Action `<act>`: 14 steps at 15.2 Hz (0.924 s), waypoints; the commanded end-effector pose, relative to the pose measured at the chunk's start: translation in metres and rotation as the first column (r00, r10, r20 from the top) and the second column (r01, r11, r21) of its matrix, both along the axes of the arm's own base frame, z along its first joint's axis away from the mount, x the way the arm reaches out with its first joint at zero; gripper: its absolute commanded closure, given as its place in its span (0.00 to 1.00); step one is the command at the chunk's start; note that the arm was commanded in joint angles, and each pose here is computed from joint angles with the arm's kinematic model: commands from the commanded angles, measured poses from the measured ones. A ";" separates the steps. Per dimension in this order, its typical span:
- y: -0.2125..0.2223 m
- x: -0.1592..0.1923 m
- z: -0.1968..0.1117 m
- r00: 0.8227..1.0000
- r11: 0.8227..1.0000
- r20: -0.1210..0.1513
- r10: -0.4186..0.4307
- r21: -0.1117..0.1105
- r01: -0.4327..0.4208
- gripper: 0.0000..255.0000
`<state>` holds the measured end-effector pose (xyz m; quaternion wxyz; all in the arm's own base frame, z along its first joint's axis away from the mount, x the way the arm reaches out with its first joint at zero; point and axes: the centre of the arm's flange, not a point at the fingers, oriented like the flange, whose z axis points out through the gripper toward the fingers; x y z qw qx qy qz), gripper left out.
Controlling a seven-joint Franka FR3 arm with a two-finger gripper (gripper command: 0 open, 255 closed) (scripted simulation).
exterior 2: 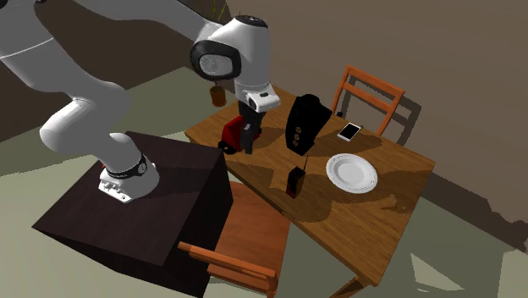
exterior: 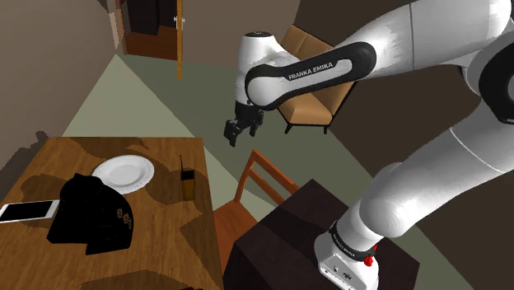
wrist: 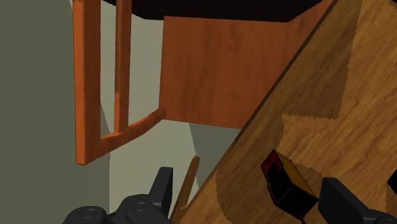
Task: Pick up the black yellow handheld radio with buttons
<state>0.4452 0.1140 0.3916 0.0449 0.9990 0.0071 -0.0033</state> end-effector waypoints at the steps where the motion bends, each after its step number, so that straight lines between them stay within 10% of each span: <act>1: 0.011 0.010 -0.021 1.000 1.000 -0.002 -0.006 0.002 0.006 0.00; 14: 0.083 0.098 -0.151 0.999 0.999 -0.020 -0.036 0.008 0.036 0.00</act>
